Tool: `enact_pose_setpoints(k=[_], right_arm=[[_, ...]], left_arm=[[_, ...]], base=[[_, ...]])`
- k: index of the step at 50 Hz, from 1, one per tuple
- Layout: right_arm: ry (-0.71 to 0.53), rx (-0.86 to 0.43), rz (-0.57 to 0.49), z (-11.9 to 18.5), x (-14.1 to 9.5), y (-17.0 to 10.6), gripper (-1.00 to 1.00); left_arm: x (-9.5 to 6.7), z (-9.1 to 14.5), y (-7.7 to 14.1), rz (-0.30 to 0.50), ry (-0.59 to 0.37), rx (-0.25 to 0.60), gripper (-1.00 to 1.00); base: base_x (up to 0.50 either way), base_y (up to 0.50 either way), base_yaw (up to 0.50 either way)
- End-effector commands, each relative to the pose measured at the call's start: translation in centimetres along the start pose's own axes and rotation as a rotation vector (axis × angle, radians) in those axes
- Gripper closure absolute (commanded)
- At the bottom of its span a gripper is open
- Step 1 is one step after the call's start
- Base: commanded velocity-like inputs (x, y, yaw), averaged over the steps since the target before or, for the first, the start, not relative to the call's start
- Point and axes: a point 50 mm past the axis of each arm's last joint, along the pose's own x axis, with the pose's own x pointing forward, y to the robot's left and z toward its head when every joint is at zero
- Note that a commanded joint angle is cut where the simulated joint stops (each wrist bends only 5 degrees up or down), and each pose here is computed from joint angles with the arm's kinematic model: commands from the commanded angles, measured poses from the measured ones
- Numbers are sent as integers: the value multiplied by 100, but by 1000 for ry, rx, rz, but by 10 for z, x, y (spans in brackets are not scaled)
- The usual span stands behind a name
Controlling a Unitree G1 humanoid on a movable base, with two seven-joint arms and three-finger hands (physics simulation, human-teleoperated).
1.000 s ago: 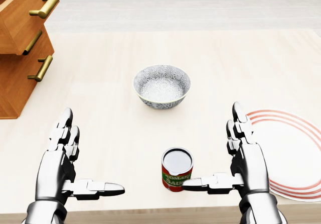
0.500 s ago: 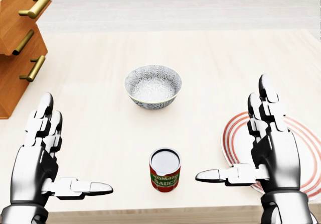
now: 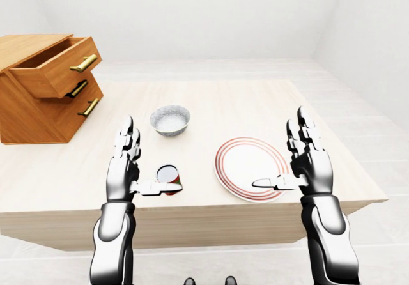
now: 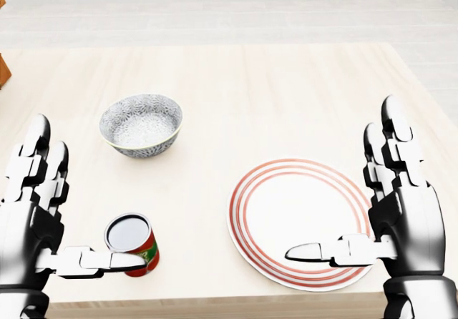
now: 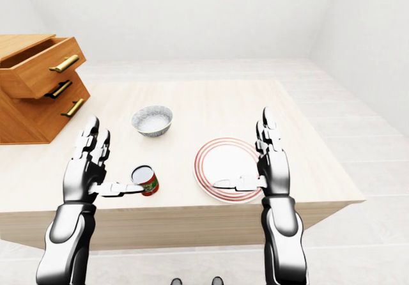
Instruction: Put the bowl on the plate.
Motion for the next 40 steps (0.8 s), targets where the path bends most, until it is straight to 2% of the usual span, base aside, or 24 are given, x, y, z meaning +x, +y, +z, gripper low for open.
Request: enact_pose_setpoints(k=[1,2,4,6,10,19,23,30,40], right_arm=[[-25,-4,11,7,-3,0,-100],[-23,-3,12,6,-3,0,-100],[-16,-6,15,5,-3,1,-100],[-4,-8,16,2,-4,2,-100],[-8,-5,18,3,-4,2,-100],[-5,-5,23,2,-3,3,-100],[9,-13,26,-1,-4,6,-100],[22,-14,31,-4,-4,7,-100],[27,-16,32,-5,-4,8,-100]], left_arm=[[0,17,8,19,-73,4,-100],[-2,8,8,19,-34,-1,-100],[-2,5,8,19,-21,-1,-100],[-1,23,10,23,-98,8,-100],[0,22,12,28,-97,3,-100],[-1,18,17,38,-81,-3,-100],[-2,20,16,8,-89,-14,-100],[-2,18,19,29,-78,-8,-100],[-2,18,21,36,-79,-10,-100]], base=[[0,-21,0],[0,-11,0],[0,0,0],[0,0,0],[0,0,0],[0,-48,0],[0,0,0],[0,0,0],[36,0,0]])
